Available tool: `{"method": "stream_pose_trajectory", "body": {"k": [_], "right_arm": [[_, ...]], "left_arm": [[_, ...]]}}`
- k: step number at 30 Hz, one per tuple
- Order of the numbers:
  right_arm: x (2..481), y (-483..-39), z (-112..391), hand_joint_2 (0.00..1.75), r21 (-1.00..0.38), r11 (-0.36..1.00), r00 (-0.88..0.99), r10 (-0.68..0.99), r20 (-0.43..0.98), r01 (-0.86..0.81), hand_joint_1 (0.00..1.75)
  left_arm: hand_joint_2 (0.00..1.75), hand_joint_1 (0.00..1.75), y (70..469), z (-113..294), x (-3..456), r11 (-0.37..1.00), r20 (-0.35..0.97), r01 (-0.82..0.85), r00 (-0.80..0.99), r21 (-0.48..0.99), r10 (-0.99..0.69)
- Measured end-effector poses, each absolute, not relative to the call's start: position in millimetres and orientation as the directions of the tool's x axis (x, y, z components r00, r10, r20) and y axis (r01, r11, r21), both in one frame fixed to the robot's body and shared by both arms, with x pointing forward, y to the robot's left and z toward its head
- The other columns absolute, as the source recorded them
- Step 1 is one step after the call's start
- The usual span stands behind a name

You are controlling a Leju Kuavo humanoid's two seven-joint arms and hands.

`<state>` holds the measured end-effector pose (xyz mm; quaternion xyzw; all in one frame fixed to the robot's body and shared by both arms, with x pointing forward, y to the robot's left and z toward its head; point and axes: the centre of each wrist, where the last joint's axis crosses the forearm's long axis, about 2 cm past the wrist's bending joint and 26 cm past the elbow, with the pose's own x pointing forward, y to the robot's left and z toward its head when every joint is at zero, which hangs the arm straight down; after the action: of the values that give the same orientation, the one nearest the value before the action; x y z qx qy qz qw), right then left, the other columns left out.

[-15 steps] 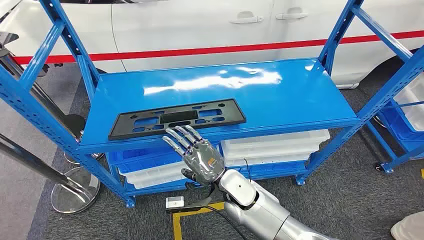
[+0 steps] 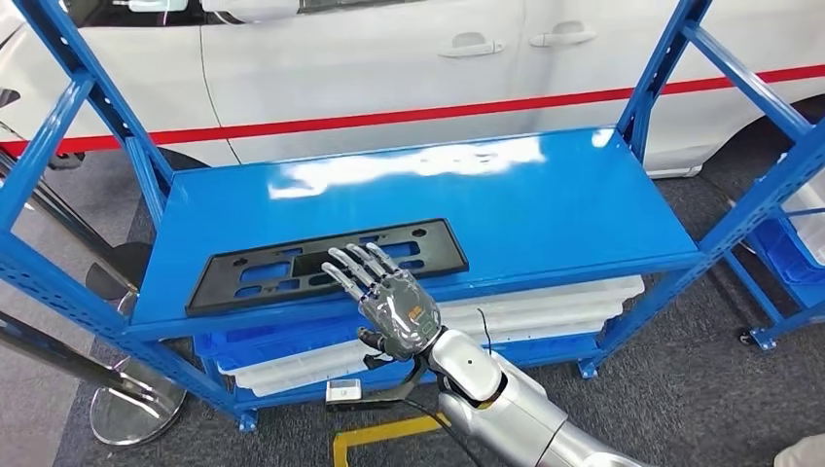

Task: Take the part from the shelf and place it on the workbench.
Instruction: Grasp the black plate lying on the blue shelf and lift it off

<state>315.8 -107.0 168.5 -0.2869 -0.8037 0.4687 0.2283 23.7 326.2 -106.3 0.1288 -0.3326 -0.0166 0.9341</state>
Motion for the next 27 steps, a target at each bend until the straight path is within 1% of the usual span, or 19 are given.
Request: {"method": "stream_pose_trajectory", "body": {"k": [10,27], "right_arm": [[316.0,-106.3,164.0,1.75,-0.907,0.350,-0.731,0.678,0.073,0.234,0.00],[324.6,-104.2,154.9,1.75,-0.948,0.257,-0.709,0.704,0.052,0.186,0.00]], "left_arm": [[0.00,0.00,328.6,-107.5,29.8,0.962,0.614,-0.040,0.777,0.270,-0.140],[0.00,0.00,329.6,-108.9,33.3,0.965,0.607,-0.025,0.782,0.260,-0.143]]}}
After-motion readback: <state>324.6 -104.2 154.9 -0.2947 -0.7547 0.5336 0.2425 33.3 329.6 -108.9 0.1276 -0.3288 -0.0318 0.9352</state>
